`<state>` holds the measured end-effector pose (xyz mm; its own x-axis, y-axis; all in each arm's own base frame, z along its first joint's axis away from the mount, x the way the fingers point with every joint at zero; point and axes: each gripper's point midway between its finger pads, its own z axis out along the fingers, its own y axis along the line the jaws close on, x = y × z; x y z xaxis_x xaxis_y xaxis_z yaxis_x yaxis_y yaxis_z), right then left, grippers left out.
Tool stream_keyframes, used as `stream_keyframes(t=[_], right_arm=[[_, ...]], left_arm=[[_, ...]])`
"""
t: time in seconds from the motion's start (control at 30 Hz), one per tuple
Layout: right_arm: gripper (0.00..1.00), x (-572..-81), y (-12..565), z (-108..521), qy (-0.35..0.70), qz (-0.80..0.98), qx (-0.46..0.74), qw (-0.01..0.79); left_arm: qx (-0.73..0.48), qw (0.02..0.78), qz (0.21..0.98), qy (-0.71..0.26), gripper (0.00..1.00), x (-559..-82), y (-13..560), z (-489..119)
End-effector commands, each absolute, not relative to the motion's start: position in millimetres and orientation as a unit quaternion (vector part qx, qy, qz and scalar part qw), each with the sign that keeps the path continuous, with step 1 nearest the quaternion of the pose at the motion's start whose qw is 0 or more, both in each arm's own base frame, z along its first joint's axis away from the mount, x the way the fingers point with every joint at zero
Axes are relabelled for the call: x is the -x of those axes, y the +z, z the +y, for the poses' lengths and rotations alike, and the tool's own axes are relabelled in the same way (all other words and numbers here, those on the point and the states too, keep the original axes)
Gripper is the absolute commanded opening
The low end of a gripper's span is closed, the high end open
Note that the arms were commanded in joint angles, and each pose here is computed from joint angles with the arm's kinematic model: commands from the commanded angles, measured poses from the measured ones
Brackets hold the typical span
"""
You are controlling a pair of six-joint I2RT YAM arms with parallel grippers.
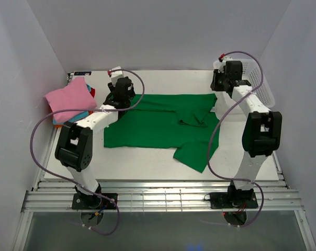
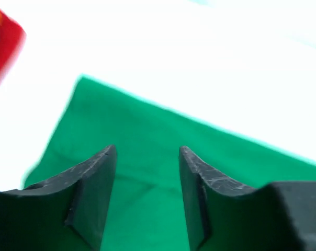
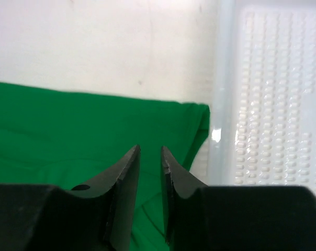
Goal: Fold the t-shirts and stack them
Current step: Fold the tshirt
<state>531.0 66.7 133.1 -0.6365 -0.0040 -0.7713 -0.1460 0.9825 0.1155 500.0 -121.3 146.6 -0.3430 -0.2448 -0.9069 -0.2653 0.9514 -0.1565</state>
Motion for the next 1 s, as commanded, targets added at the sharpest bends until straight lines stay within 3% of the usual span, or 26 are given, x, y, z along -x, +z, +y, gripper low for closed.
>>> stream_keyframes(t=[0.0, 0.1, 0.27, 0.63, 0.97], right_arm=[[0.29, -531, 224, 92, 0.124, 0.836, 0.085, 0.527], [0.29, -517, 234, 111, 0.157, 0.831, 0.101, 0.524], [0.29, -499, 215, 140, 0.175, 0.839, 0.125, 0.500], [0.28, -472, 162, 164, 0.162, 0.869, 0.138, 0.448], [0.28, -427, 156, 187, 0.164, 0.865, 0.170, 0.443]], left_arm=[[0.176, 0.613, 0.770, 0.027, 0.63, -498, 224, -101], [0.189, 0.583, 0.787, 0.067, 0.62, -486, 205, -87], [0.217, 0.526, 0.816, 0.098, 0.51, -465, 148, -72], [0.223, 0.448, 0.860, 0.099, 0.53, -460, 62, -43], [0.218, 0.483, 0.846, 0.057, 0.53, -476, 59, -34]])
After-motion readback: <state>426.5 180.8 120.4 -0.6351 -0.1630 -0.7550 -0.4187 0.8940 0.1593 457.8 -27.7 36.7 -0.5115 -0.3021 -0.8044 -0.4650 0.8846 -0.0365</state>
